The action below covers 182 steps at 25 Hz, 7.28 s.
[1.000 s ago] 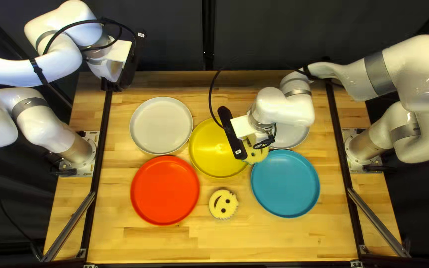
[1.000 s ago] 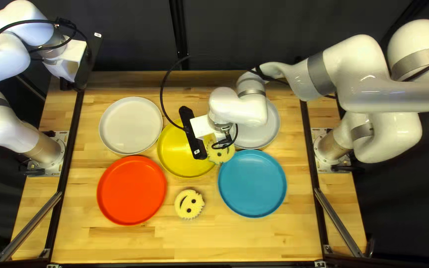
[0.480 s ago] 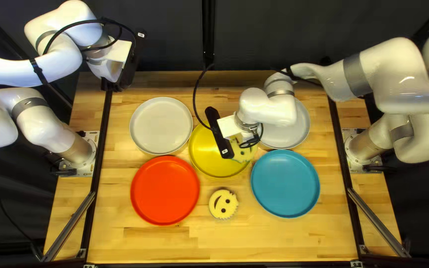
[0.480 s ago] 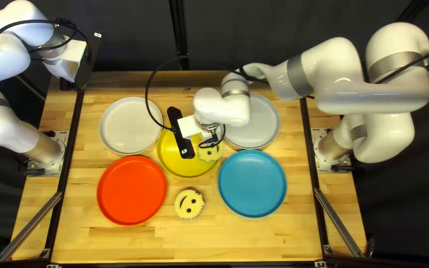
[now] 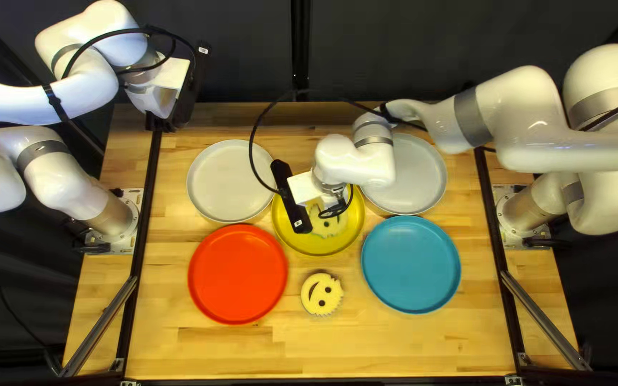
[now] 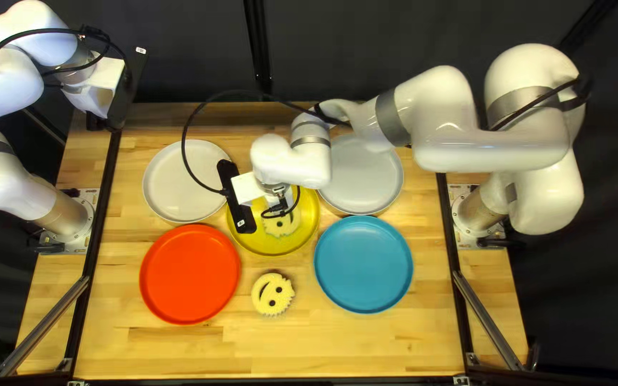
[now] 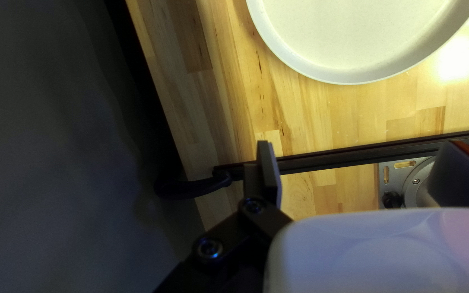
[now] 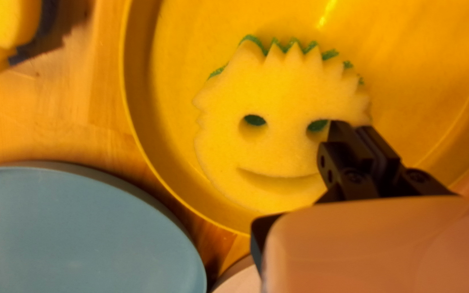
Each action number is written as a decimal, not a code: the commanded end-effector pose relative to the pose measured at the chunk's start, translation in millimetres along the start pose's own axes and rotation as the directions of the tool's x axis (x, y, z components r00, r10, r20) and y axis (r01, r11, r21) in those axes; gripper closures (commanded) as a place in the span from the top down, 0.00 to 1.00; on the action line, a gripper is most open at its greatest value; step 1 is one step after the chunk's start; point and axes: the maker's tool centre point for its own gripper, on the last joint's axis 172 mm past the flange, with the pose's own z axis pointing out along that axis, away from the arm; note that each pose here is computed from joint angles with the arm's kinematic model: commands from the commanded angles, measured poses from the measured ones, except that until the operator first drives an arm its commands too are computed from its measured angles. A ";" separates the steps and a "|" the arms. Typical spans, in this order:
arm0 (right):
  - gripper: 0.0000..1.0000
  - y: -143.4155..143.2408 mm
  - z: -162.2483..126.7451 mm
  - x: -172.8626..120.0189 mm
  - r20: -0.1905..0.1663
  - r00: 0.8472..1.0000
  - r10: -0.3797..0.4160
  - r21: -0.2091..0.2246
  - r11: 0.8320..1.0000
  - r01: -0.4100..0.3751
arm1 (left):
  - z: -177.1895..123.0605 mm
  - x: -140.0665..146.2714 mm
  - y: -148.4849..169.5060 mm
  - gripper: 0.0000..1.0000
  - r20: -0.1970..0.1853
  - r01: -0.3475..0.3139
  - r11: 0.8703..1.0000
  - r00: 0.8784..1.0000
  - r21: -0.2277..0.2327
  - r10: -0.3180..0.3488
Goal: Pick up sponge and scrub the plate
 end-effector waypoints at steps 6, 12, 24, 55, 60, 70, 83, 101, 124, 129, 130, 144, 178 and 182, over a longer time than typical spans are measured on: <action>0.00 -11.4 -5.3 3.0 0.009 1.000 -0.005 -0.005 1.000 0.005 | 0.0 0.0 0.0 1.00 0.000 0.000 1.000 1.000 0.000 0.000; 0.00 -3.0 -1.4 34.8 -0.003 1.000 -0.031 -0.022 0.999 0.031 | 0.0 0.0 0.0 1.00 0.000 0.000 1.000 1.000 0.000 0.000; 0.00 -8.6 6.1 25.7 0.004 0.998 -0.062 -0.015 0.998 0.062 | 0.0 0.0 0.0 1.00 0.000 0.000 1.000 1.000 0.000 0.000; 0.00 42.1 2.8 43.1 -0.016 0.999 -0.052 -0.022 0.998 0.052 | 0.0 0.0 0.0 1.00 0.000 0.000 1.000 1.000 0.000 0.000; 0.00 46.9 6.0 49.6 -0.022 0.998 -0.060 -0.022 0.998 0.059 | 0.0 0.0 0.0 1.00 0.000 0.000 1.000 1.000 0.000 0.000; 0.00 23.8 9.9 -4.2 0.008 0.999 -0.043 0.011 0.999 0.043 | 0.0 0.0 0.0 1.00 0.000 0.000 1.000 1.000 0.000 0.000; 0.00 33.6 7.7 -9.4 0.016 1.000 -0.020 0.030 0.999 0.020 | 0.0 0.0 0.0 1.00 0.000 0.000 1.000 1.000 0.000 0.000; 0.00 70.3 6.9 36.6 -0.029 0.998 -0.050 0.003 0.999 0.050 | 0.0 0.0 0.0 1.00 0.000 0.000 1.000 1.000 0.000 0.000; 0.00 64.2 11.5 -25.2 -0.013 1.000 -0.007 0.058 0.998 0.008 | 0.0 0.0 0.0 1.00 0.000 0.000 1.000 1.000 0.000 0.000; 0.00 80.6 11.5 -3.8 -0.027 0.999 -0.023 0.049 0.999 0.024 | 0.0 0.0 0.0 1.00 0.000 0.000 1.000 1.000 0.000 0.000; 0.00 81.6 11.7 -2.1 -0.029 0.999 -0.025 0.048 0.999 0.026 | 0.0 0.0 0.0 1.00 0.000 0.000 1.000 1.000 0.000 0.000; 0.00 89.5 13.7 3.0 -0.036 0.998 -0.045 0.048 0.998 0.047 | 0.0 0.0 0.0 1.00 0.000 0.000 1.000 1.000 0.000 0.000; 0.00 85.2 13.0 32.7 -0.012 1.000 -0.003 0.060 0.998 0.004 | 0.0 0.0 0.0 1.00 0.000 0.000 1.000 1.000 0.000 0.000; 0.00 73.6 13.2 37.3 -0.010 1.000 -0.004 0.059 0.998 0.005 | 0.0 0.0 0.0 1.00 0.000 0.000 1.000 1.000 0.000 0.000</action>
